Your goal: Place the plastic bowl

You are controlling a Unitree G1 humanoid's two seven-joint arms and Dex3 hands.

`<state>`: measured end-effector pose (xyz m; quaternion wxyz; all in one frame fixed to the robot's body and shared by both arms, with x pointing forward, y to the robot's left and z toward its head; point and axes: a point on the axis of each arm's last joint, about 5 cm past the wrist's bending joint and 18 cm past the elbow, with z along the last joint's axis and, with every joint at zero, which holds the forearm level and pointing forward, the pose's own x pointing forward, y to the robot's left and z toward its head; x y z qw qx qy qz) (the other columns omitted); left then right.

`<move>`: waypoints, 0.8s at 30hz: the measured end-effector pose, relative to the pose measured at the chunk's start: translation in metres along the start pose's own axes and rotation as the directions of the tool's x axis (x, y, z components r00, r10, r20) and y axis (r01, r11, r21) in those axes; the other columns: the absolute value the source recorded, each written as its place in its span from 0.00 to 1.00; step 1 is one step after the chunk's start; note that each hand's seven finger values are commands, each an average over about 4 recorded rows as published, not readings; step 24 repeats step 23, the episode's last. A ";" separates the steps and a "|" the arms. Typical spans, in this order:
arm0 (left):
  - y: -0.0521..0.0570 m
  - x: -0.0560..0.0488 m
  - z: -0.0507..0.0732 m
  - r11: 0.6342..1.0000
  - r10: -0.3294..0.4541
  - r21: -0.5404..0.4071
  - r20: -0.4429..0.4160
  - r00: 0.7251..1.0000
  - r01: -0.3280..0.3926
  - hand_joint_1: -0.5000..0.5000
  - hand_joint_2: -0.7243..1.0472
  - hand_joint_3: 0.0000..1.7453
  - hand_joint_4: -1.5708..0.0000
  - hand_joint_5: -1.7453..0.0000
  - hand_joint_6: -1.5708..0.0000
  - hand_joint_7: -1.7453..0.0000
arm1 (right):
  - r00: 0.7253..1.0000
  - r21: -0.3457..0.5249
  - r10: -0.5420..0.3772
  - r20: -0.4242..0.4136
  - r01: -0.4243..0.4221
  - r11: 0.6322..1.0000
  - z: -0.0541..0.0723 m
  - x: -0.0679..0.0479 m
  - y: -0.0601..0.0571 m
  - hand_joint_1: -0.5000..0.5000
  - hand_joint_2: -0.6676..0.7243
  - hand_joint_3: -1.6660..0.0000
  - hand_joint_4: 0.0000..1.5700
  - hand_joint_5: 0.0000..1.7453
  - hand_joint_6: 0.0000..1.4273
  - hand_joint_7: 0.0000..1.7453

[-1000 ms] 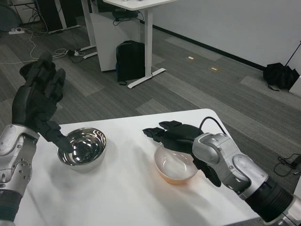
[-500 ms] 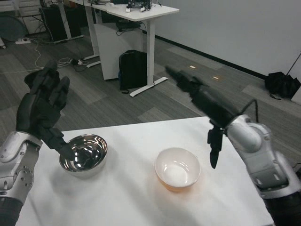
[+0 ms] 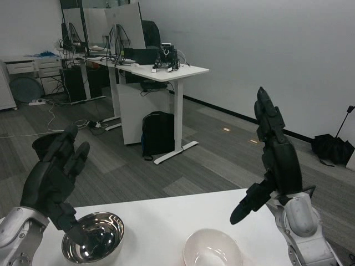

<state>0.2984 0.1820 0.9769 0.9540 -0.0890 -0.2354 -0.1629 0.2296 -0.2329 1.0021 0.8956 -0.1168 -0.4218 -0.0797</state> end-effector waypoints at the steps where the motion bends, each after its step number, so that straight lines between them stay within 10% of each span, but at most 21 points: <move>1: 0.000 0.000 0.000 1.000 0.000 0.000 0.001 1.000 0.000 0.00 0.00 0.05 1.00 1.00 1.00 1.00 | 1.000 0.001 0.006 -0.001 -0.006 1.000 -0.001 0.001 0.001 0.04 0.91 1.00 0.00 0.00 0.00 0.00; 24: 0.003 0.008 0.017 0.999 0.001 0.033 0.084 0.996 -0.003 0.00 0.03 0.05 1.00 1.00 1.00 1.00 | 0.997 0.074 0.068 -0.040 -0.065 0.995 -0.008 0.002 0.015 0.04 0.91 1.00 0.00 0.00 0.00 0.00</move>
